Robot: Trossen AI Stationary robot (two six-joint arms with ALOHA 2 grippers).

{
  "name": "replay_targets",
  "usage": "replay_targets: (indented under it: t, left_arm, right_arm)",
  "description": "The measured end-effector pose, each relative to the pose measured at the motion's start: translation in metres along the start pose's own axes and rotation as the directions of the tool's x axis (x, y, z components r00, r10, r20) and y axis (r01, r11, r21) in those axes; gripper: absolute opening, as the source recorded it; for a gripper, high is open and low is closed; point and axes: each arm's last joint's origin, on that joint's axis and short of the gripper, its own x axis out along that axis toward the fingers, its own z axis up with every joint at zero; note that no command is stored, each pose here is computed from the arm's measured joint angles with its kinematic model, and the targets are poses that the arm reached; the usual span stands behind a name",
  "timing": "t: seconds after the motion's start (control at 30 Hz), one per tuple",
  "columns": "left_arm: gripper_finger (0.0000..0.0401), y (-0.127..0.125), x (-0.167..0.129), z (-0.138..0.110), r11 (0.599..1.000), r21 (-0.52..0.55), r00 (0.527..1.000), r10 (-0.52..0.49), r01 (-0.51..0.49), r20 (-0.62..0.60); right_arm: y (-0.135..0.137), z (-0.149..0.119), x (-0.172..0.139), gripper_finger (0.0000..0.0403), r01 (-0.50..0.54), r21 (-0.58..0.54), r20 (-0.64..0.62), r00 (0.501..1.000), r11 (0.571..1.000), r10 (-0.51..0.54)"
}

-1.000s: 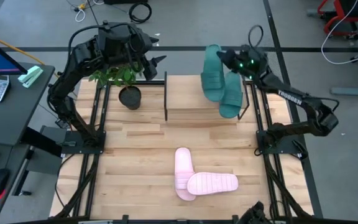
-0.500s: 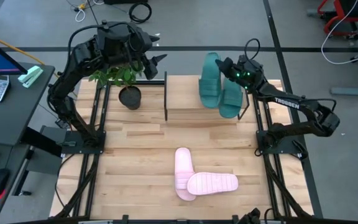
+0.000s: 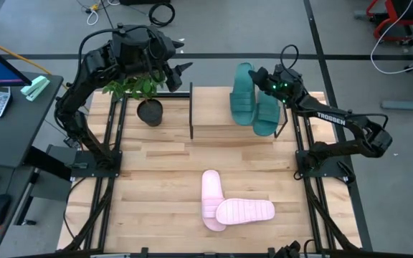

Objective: Pick and place slides into the shelf
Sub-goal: Put the dark green slipper on the shelf

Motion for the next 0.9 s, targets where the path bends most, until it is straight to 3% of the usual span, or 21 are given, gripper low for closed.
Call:
replay_targets:
  t: [0.9]
  left_arm:
    - [0.0298,0.000,0.000,0.000,1.000,0.000,1.000,0.000,0.000,-0.001]
  right_arm:
    - [0.002,-0.023,-0.002,0.0084,0.072,-0.043,-0.063,0.995,0.996,-0.075]
